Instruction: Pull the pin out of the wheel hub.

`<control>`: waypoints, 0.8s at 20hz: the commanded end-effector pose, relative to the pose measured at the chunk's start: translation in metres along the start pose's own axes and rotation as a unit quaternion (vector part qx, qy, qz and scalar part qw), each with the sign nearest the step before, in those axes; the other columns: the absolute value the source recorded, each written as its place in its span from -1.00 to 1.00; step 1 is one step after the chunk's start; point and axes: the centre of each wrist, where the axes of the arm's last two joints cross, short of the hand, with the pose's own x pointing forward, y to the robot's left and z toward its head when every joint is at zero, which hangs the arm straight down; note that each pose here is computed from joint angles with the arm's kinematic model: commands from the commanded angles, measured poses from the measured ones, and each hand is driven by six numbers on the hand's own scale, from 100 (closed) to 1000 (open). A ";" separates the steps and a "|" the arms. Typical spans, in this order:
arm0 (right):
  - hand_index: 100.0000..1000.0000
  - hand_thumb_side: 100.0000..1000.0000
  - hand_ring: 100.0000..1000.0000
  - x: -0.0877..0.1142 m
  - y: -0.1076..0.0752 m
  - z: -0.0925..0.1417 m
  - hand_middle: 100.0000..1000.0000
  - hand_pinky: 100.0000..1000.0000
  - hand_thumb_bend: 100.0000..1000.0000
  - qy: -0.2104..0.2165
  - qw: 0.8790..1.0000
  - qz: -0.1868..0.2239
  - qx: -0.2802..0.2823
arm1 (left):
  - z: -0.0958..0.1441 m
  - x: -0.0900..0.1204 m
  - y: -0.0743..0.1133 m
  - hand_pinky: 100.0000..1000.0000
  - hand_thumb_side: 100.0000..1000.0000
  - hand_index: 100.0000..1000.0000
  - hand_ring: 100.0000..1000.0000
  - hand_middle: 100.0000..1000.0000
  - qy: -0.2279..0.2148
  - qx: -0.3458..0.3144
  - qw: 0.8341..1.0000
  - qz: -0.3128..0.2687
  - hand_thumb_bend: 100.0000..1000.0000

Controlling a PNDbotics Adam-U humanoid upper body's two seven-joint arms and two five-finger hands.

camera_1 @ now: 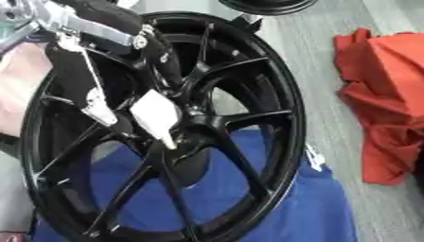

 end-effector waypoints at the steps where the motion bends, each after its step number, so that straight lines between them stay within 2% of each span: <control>1: 0.30 0.50 0.20 0.007 -0.013 -0.003 0.30 0.48 -1.00 -0.013 1.000 0.003 -0.015 | 0.004 -0.001 0.003 0.62 -0.46 0.72 0.63 0.59 0.009 0.002 1.000 -0.014 0.05; 9: 0.30 0.49 0.20 0.006 -0.016 -0.002 0.30 0.48 -1.00 -0.013 0.999 -0.004 -0.041 | 0.005 -0.003 0.002 0.62 -0.50 0.69 0.62 0.56 0.018 0.002 0.999 -0.041 0.11; 16: 0.30 0.50 0.19 0.003 -0.015 -0.002 0.30 0.48 -1.00 -0.008 0.999 -0.007 -0.043 | 0.004 0.012 0.009 0.62 -0.50 0.67 0.60 0.54 -0.022 0.008 0.998 -0.057 0.13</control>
